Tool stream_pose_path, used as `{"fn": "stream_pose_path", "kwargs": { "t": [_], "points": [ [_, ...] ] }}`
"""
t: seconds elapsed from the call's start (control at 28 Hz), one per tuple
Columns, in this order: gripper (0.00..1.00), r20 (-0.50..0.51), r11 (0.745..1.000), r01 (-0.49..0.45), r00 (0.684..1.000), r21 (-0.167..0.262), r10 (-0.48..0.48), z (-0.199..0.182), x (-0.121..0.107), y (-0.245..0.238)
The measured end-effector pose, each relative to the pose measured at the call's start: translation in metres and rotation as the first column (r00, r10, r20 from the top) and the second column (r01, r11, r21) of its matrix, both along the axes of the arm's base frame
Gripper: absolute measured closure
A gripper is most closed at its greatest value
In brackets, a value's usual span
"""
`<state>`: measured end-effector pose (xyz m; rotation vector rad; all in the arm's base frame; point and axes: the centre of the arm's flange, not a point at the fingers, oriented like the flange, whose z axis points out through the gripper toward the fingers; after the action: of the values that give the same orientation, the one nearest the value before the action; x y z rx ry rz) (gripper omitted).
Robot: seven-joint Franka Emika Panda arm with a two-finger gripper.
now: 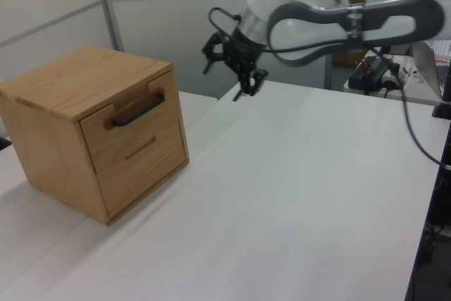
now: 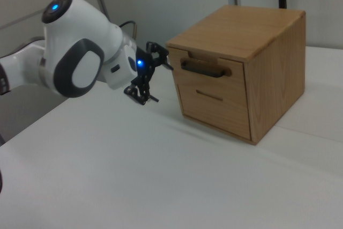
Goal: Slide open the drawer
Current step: 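Move the gripper down to the black handle of the upper drawer, then close the gripper around the black drawer handle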
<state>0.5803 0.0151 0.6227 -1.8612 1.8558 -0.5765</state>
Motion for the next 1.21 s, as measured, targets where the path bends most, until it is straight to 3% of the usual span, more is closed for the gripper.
{"fn": "stream_pose_path", "kwargs": {
  "t": [0.25,0.46,0.61,0.82,0.89,1.21],
  "points": [
    [0.00,0.082,0.999,-0.021,0.996,0.029,0.018,-0.021,0.058,0.012],
    [0.00,0.146,0.998,-0.042,0.989,0.045,0.035,-0.051,0.094,0.024],
    [0.00,0.199,0.998,-0.059,0.979,0.035,0.050,-0.065,0.114,0.025],
    [0.00,0.240,0.995,-0.096,0.966,-0.006,0.095,-0.085,0.132,0.023],
    [0.06,0.237,0.994,-0.107,0.965,-0.017,0.108,-0.093,0.136,0.023],
    [0.10,0.202,0.991,-0.129,0.970,-0.044,0.136,-0.121,0.144,0.024]
  ]
}}
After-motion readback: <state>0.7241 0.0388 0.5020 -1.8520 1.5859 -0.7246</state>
